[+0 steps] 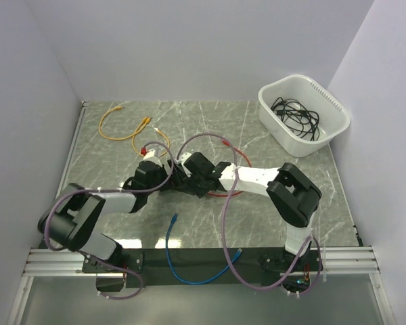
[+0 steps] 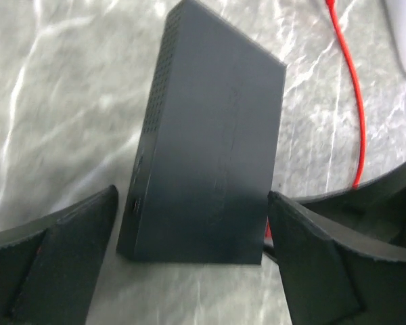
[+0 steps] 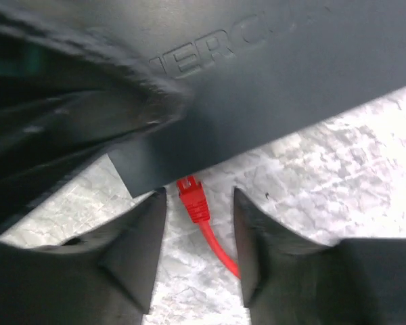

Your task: Insert the plug into the switch port

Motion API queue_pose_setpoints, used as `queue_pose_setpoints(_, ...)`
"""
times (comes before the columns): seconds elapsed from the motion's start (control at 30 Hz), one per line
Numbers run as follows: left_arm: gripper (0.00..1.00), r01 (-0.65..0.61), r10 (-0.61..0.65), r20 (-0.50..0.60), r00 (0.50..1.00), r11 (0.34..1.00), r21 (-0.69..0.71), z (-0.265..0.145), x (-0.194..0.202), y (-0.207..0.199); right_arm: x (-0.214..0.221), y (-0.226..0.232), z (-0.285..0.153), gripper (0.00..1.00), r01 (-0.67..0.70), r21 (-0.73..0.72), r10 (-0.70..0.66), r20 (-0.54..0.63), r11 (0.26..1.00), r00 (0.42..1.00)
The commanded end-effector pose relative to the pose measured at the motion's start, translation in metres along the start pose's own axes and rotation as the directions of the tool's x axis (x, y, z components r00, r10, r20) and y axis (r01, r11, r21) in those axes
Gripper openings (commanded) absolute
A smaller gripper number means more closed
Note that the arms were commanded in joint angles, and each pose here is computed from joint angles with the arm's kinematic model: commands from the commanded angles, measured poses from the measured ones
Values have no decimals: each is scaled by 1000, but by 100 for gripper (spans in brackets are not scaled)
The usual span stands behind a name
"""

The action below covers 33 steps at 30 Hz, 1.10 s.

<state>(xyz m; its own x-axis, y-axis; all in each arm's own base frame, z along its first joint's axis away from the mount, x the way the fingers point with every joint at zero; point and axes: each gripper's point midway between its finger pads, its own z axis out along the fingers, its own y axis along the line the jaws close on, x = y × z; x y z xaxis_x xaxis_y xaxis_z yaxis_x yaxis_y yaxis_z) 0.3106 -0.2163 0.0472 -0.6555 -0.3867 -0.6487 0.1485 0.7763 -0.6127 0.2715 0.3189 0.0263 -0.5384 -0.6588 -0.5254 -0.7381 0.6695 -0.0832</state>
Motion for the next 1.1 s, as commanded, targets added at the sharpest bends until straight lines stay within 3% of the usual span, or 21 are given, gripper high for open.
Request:
queue_pose_setpoints(0.0, 99, 1, -23, -190, 982, 993, -115, -22, 36, 13, -70, 3, -29, 53, -86, 5, 82, 276, 996, 958)
queue_pose_setpoints(0.07, 99, 17, -34, -118, 992, 990, -138, -29, 6, 12, -67, 2, -45, 60, -108, 1, 103, 296, 994, 950)
queue_pose_setpoints(0.1, 99, 17, -30, -88, 996, 989, -149, -32, -5, 13, -64, 2, -51, 81, -116, 0, 111, 293, 993, 950)
queue_pose_setpoints(0.17, 99, 27, -29, -8, 1000, 983, -184, -38, -37, 15, -67, 3, -68, 87, -136, -15, 133, 320, 991, 938)
queue_pose_setpoints(0.4, 99, 72, -37, 129, 991, 958, -278, -46, -109, 33, -72, -19, -97, 90, -222, 67, 185, 353, 973, 917)
queue_pose_setpoints(0.53, 99, 165, -61, 260, 964, 902, -399, -51, -155, 71, -73, -34, -97, 91, -285, 96, 232, 369, 954, 900)
queue_pose_setpoints(0.6, 94, 179, -46, 309, 950, 890, -420, -49, -174, 81, -70, -40, -92, 91, -311, 101, 257, 360, 945, 897)
queue_pose_setpoints(0.77, 82, 168, 7, 320, 947, 841, -514, -23, -219, 115, -61, -52, -86, 91, -354, 98, 301, 349, 930, 888)
queue_pose_setpoints(0.9, 81, 103, 71, 290, 954, 833, -544, 6, -244, 134, -58, -54, -85, 91, -368, 81, 320, 347, 926, 882)
queue_pose_setpoints(1.03, 82, -18, 145, 164, 976, 799, -601, 49, -239, 167, -56, -53, -80, 91, -375, 73, 332, 331, 924, 883)
queue_pose_setpoints(1.07, 78, -30, 166, 174, 971, 803, -595, 58, -256, 163, -55, -53, -78, 90, -373, 76, 330, 325, 925, 886)
